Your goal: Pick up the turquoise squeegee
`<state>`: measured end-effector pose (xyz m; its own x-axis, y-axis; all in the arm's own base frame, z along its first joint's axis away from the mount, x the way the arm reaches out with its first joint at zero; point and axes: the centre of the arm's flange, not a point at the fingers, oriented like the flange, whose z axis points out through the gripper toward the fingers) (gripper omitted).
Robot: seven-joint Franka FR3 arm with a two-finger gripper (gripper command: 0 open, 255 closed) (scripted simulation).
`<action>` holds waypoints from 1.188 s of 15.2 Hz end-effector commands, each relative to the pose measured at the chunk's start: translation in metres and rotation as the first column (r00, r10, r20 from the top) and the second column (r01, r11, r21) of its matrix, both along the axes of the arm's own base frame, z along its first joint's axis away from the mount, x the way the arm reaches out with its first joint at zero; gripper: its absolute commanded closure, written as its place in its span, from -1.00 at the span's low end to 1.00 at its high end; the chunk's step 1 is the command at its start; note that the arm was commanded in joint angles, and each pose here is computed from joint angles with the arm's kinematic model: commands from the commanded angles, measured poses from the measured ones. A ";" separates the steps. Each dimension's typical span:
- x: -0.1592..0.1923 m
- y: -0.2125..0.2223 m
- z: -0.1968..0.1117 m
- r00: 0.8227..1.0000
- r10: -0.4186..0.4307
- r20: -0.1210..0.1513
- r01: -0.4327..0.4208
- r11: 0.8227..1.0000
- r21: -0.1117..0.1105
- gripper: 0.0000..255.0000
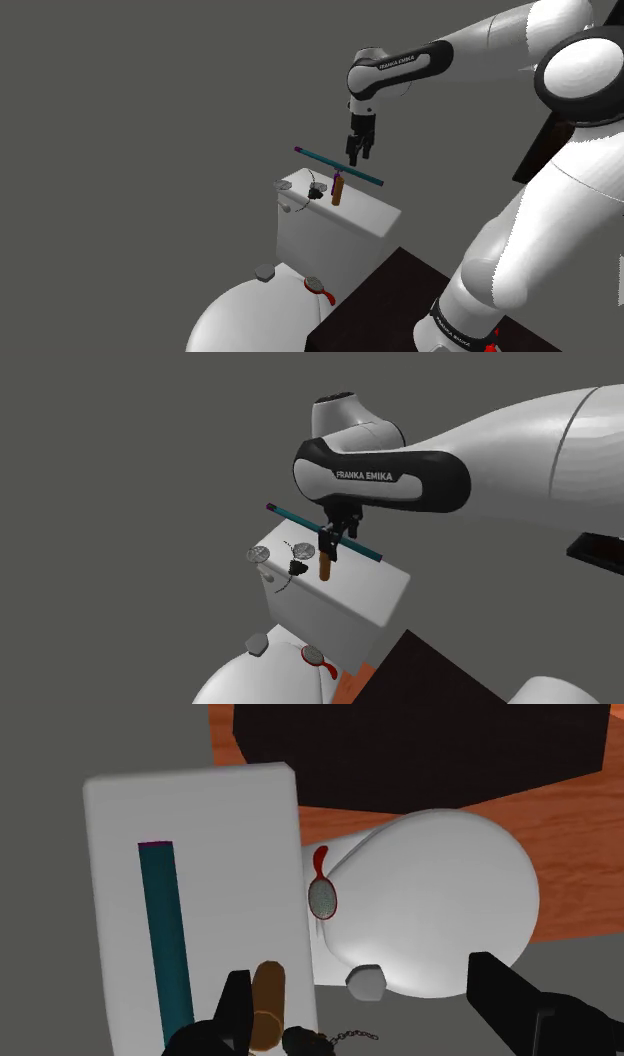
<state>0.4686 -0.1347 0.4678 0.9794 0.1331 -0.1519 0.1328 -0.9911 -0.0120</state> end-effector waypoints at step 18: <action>0.140 -0.089 -0.112 0.999 0.030 -0.040 -0.031 0.999 -0.013 -1.00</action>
